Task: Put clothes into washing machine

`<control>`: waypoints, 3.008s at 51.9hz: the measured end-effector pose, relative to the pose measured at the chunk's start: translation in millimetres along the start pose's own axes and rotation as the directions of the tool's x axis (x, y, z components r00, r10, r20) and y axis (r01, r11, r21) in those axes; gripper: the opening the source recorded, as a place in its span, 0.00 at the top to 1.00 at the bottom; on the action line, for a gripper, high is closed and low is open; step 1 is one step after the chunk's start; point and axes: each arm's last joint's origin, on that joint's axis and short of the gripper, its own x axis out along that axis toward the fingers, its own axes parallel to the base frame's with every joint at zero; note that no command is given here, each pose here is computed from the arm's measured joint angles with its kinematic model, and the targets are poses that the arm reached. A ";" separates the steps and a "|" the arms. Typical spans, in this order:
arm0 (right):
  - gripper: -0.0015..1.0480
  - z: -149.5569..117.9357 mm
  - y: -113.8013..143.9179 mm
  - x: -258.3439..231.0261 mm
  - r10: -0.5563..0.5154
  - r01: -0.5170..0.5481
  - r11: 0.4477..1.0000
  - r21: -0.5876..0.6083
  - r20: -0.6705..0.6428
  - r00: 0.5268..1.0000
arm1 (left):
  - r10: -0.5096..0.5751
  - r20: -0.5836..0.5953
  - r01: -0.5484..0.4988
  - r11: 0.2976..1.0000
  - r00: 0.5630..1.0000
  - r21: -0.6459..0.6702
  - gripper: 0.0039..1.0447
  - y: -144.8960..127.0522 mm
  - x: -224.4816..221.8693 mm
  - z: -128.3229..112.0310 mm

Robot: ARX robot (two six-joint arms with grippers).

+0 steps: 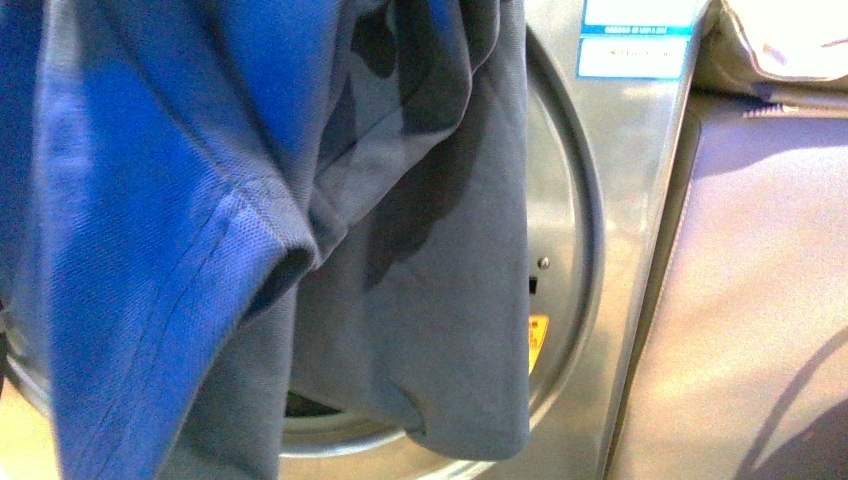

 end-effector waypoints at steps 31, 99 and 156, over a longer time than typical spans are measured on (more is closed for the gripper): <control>0.97 0.1 -0.7 -0.3 -0.007 0.007 1.000 0.000 0.001 1.000 | 0.206 0.120 -0.200 0.978 0.971 -0.056 0.06 -1.4 66.7 -3.6; 0.97 2.8 0.1 -2.6 -0.008 0.008 1.000 -0.006 0.009 1.000 | 0.455 0.182 -0.448 0.890 0.872 -0.079 0.93 -30.1 92.3 8.3; 0.07 4.8 2.1 -3.4 -0.021 0.021 1.000 -0.007 0.019 1.000 | 0.606 0.162 -0.607 0.793 0.779 -0.044 0.93 -13.9 -31.6 -10.7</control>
